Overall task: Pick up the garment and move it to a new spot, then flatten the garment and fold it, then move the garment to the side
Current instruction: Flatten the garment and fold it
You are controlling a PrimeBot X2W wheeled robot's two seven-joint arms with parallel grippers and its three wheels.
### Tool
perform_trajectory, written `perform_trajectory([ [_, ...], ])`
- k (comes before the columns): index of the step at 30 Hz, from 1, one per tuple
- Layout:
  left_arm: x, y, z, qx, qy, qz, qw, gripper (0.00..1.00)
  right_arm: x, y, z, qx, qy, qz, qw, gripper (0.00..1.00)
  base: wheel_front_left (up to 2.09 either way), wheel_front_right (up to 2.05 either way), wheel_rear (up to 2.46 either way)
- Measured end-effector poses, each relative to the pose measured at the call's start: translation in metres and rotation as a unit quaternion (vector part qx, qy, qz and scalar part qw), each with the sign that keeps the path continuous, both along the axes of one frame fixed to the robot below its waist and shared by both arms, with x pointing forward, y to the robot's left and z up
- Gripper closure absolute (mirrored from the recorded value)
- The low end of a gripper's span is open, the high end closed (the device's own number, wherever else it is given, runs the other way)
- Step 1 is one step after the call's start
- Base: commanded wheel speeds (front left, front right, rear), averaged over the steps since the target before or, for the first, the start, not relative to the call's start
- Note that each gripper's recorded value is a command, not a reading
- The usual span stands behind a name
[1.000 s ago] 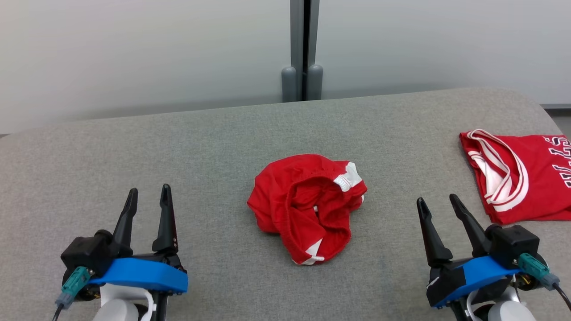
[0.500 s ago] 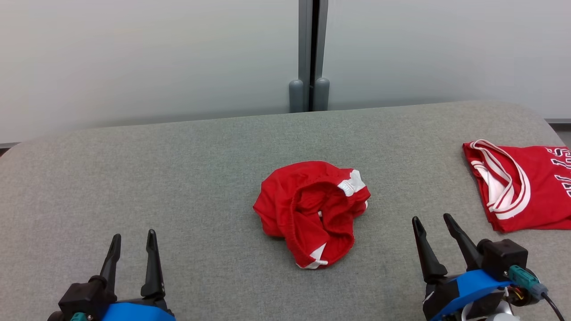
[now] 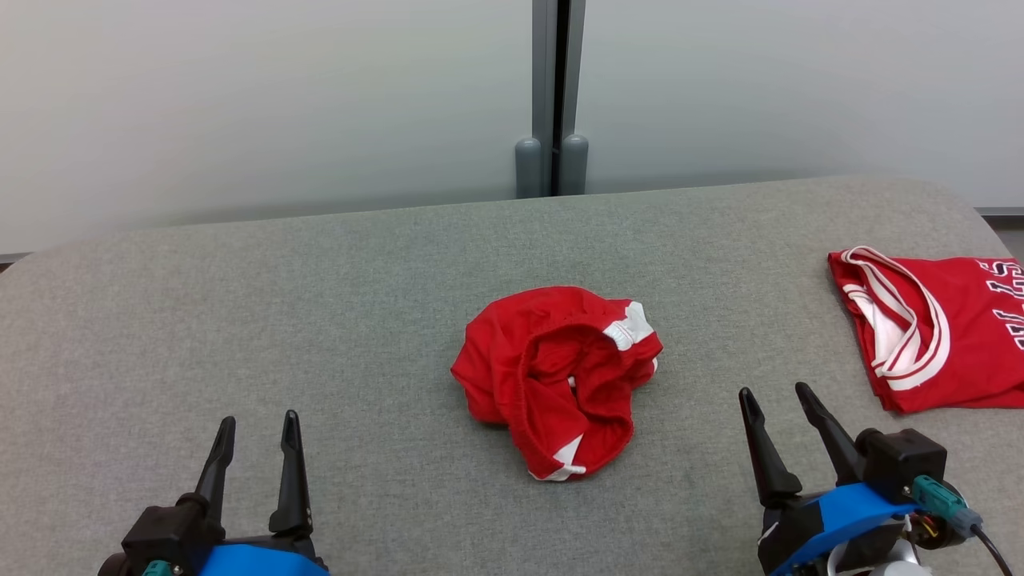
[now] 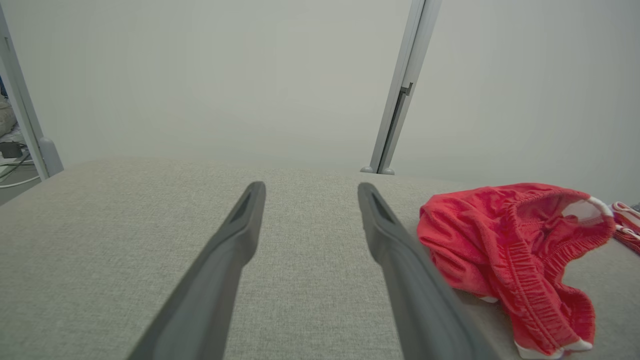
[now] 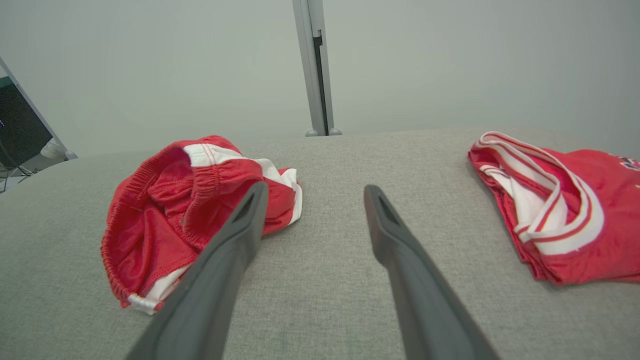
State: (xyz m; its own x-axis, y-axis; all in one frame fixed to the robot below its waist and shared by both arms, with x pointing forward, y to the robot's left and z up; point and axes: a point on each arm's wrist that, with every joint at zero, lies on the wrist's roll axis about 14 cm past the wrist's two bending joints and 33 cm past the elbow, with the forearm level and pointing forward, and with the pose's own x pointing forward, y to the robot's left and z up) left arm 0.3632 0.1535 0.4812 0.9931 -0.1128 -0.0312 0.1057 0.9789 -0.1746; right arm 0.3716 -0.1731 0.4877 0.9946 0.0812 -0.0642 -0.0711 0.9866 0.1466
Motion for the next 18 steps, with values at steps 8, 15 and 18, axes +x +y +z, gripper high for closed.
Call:
perform_trajectory([
  [8,0.002,-0.005,0.0,-0.006,0.0,-0.007,1.0,0.0,0.001,0.001,-0.001,0.003,0.002,0.001,1.0,0.0,0.0,0.0,0.0],
  [15,0.013,-0.063,0.014,0.029,-0.005,-0.135,0.99,0.0,0.004,0.001,-0.004,0.002,0.006,0.002,1.0,0.0,0.0,0.0,0.0],
  [18,0.012,-0.101,0.018,0.05,-0.002,-0.22,0.974,0.0,0.008,0.001,-0.003,0.004,0.002,0.002,1.0,0.0,0.0,0.0,0.0],
])
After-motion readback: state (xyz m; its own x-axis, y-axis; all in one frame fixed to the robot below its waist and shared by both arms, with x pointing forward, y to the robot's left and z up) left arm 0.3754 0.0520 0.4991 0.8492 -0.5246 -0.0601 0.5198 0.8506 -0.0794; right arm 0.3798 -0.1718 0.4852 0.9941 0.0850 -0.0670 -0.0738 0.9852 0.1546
